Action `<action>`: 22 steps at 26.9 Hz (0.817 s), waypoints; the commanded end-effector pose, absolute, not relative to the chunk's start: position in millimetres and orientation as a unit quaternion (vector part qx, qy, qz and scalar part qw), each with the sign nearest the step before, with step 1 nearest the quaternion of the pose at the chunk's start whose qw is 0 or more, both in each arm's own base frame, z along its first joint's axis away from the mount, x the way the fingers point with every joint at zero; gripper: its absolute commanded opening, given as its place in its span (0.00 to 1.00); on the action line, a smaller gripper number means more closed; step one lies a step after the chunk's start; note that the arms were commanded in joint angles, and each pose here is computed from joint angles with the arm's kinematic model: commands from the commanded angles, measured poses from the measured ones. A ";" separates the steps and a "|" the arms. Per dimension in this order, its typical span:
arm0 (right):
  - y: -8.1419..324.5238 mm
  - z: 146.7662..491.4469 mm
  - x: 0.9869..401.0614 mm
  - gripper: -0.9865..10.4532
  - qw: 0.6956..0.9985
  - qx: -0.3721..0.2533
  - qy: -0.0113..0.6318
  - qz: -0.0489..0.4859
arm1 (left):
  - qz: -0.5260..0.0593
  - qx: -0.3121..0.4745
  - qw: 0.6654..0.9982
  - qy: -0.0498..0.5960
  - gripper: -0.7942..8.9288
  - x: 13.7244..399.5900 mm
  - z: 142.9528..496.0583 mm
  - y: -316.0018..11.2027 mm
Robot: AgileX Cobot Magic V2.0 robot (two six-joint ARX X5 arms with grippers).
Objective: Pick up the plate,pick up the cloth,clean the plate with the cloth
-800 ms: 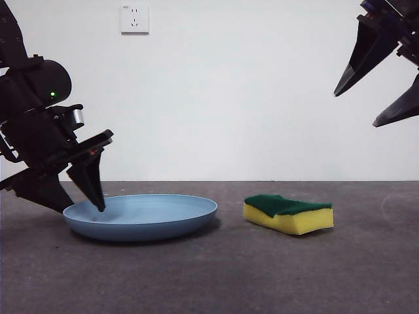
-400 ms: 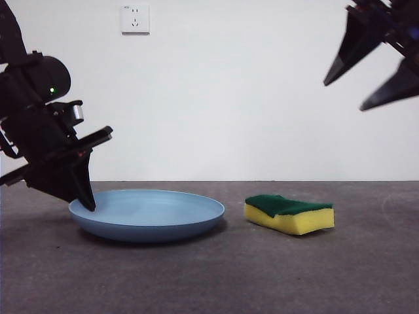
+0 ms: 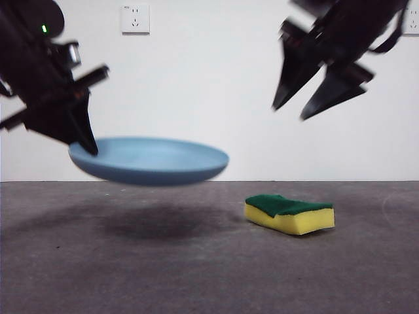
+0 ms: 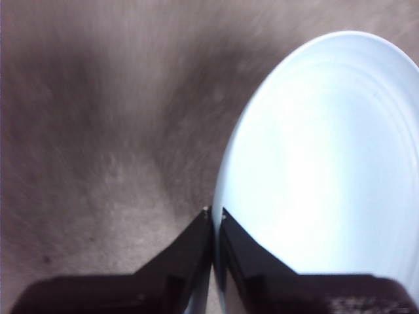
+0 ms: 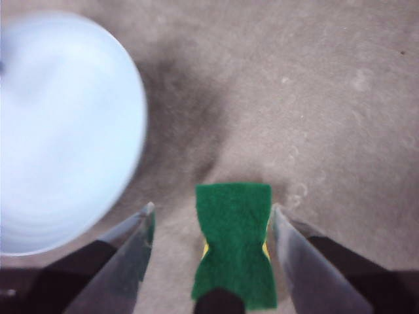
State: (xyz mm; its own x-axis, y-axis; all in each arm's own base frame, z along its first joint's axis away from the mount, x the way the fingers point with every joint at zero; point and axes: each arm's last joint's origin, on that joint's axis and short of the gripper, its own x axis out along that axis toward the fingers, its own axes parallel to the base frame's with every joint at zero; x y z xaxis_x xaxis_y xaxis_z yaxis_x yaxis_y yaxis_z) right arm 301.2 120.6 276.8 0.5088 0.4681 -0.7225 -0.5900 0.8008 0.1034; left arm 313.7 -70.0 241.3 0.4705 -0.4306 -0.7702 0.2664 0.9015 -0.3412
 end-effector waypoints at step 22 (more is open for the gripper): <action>145.2 165.2 337.6 0.07 0.770 -0.113 0.553 0.296 | -0.165 -0.024 0.891 0.423 0.07 296.6 272.9 -63.5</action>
State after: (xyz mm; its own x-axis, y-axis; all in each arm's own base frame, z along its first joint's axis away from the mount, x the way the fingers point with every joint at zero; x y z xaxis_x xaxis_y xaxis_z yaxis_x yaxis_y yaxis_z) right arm 338.2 145.0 167.7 0.2224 0.3399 -0.9138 -0.5859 0.7958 0.1534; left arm 293.6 -62.0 276.0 0.5942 -0.3098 -0.7422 0.2606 0.9472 -0.1867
